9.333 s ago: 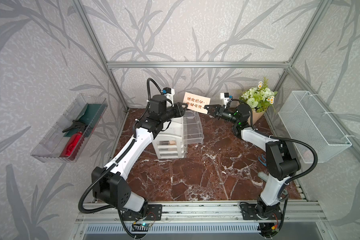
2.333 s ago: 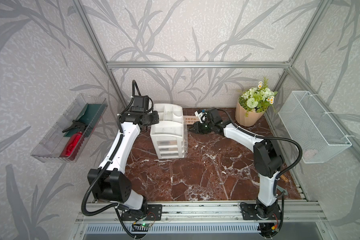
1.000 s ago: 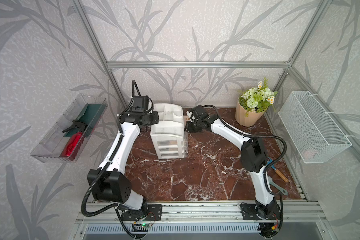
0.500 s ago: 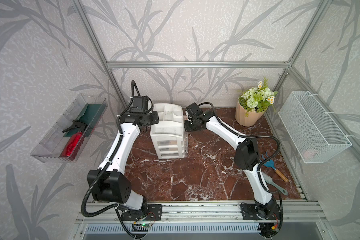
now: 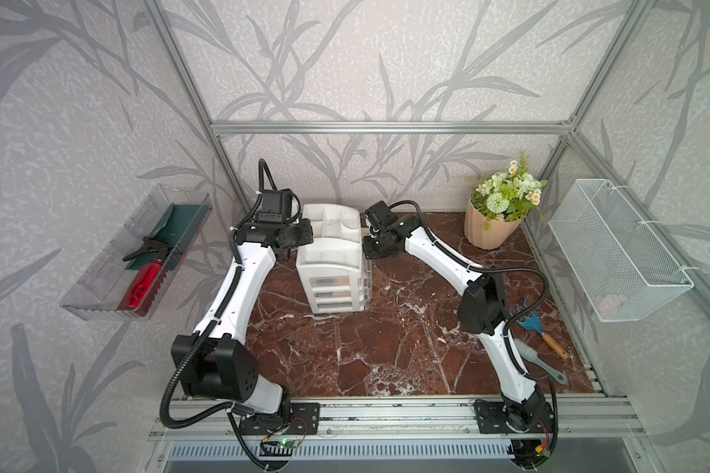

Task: Take the postcards out of the drawer
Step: Open the drawer in the storage box.

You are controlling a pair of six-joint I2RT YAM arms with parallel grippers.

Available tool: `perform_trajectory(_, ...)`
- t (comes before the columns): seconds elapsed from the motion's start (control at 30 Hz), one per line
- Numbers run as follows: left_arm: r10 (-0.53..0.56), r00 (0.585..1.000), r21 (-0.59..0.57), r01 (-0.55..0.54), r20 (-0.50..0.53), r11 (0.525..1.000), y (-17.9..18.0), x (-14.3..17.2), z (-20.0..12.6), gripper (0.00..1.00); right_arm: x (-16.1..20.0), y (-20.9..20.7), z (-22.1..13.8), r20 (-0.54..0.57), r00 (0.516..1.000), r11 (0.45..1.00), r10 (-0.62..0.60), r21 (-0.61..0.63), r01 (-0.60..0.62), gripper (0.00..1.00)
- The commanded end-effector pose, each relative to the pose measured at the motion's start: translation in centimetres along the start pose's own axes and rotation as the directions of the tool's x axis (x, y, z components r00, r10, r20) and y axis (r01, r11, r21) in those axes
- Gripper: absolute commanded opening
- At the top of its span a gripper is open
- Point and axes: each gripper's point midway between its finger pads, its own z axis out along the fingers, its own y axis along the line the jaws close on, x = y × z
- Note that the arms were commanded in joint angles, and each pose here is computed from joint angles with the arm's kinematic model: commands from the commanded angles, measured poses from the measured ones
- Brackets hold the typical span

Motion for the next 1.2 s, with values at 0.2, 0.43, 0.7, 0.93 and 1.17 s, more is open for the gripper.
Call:
perform_trajectory(0.2, -0.002, 1.0, 0.032, 0.003, -0.025, 0.999, -0.8, 1.1, 0.0, 0.06, 0.5, -1.6, -0.4, -0.019, 0.999, 0.998, -0.04, 0.056, 0.041, 0.08)
perform_trajectory(0.43, 0.001, 1.0, 0.028, 0.0, -0.027, 1.0, -0.7, 1.1, 0.1, 0.06, 0.5, -4.6, -1.3, -0.009, 1.0, 0.996, -0.004, 0.087, 0.005, 0.08)
perform_trajectory(0.7, 0.001, 0.999, 0.017, -0.001, -0.034, 1.0, -0.5, 1.2, 0.4, 0.06, 0.9, -7.5, -2.3, 0.001, 0.999, 0.993, 0.038, 0.11, -0.038, 0.08)
perform_trajectory(0.93, 0.005, 0.999, 0.003, -0.004, -0.034, 1.0, -0.3, 1.2, 0.3, 0.06, 0.6, -9.6, -3.9, 0.03, 0.997, 0.989, 0.068, 0.127, -0.072, 0.08)
perform_trajectory(1.17, 0.004, 0.999, -0.006, -0.004, -0.036, 1.0, -0.1, 1.2, 0.5, 0.05, 0.6, -10.9, -4.9, 0.038, 0.996, 0.986, 0.076, 0.147, -0.081, 0.08)
